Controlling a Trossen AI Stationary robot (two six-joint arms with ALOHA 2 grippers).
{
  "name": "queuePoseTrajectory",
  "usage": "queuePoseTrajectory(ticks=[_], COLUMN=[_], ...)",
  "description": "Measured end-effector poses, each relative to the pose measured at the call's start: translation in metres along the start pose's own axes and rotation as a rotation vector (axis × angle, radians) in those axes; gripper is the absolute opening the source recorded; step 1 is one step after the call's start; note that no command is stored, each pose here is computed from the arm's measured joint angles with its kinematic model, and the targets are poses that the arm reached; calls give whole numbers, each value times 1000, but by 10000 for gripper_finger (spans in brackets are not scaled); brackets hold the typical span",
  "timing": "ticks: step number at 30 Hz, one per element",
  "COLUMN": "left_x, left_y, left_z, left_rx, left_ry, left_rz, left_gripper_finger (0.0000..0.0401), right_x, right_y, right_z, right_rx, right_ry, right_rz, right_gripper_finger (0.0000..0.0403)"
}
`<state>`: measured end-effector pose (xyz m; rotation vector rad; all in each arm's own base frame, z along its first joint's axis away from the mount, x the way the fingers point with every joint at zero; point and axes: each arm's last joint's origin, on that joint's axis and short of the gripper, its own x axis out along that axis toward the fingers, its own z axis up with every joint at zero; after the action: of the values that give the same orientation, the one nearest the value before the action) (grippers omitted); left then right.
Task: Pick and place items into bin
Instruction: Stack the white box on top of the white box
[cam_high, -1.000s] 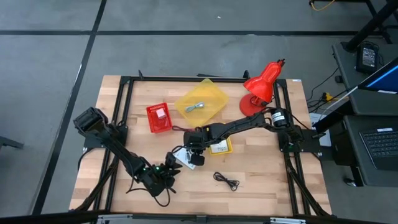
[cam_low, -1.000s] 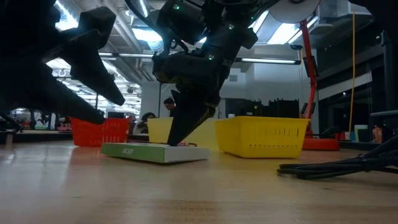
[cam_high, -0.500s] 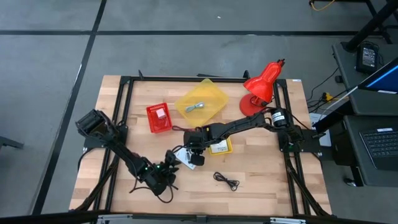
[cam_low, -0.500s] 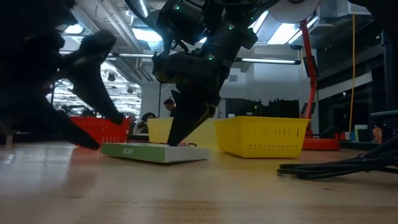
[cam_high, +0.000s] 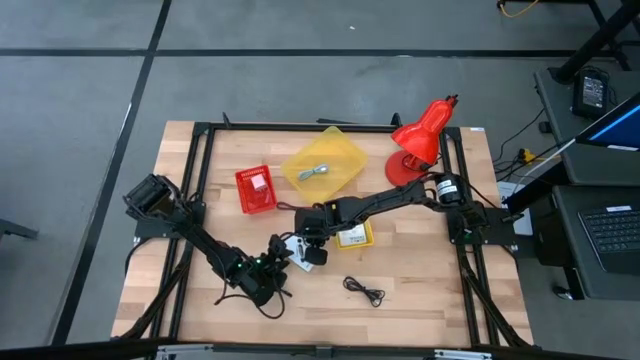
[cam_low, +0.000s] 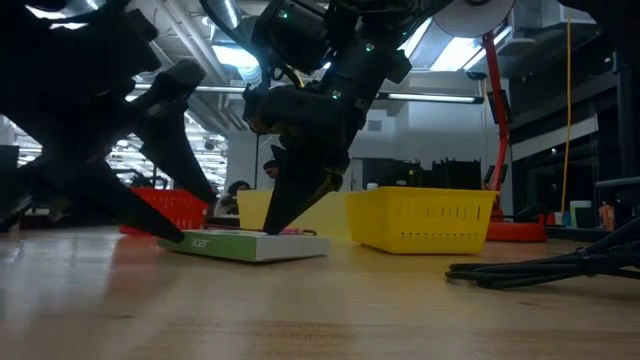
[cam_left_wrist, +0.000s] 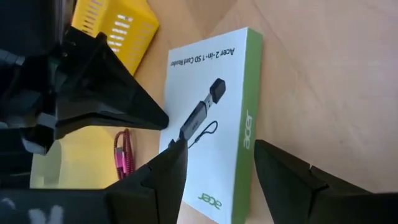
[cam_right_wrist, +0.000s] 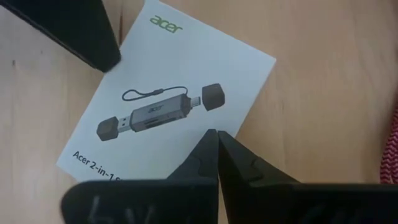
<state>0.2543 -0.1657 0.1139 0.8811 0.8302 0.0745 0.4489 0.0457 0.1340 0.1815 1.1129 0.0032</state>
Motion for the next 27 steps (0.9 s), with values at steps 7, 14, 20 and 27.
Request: queuePoseTrajectory(ticks=[7, 14, 20, 27], left_x=[12, 17, 20, 21], left_y=[1, -3, -1, 2], left_z=[-3, -5, -6, -2], left_rx=[7, 41, 51, 118], left_ry=[27, 51, 54, 43], left_rz=[-48, -25, -24, 86], left_gripper_finger=[182, 164, 132, 113], right_x=[0, 0, 0, 0], right_y=[-2, -2, -2, -2], right_z=[0, 1, 1, 1], right_rx=[4, 4, 5, 8], right_ry=[0, 1, 5, 5], right_rz=[3, 4, 30, 26], right_gripper_finger=[0, 0, 0, 0])
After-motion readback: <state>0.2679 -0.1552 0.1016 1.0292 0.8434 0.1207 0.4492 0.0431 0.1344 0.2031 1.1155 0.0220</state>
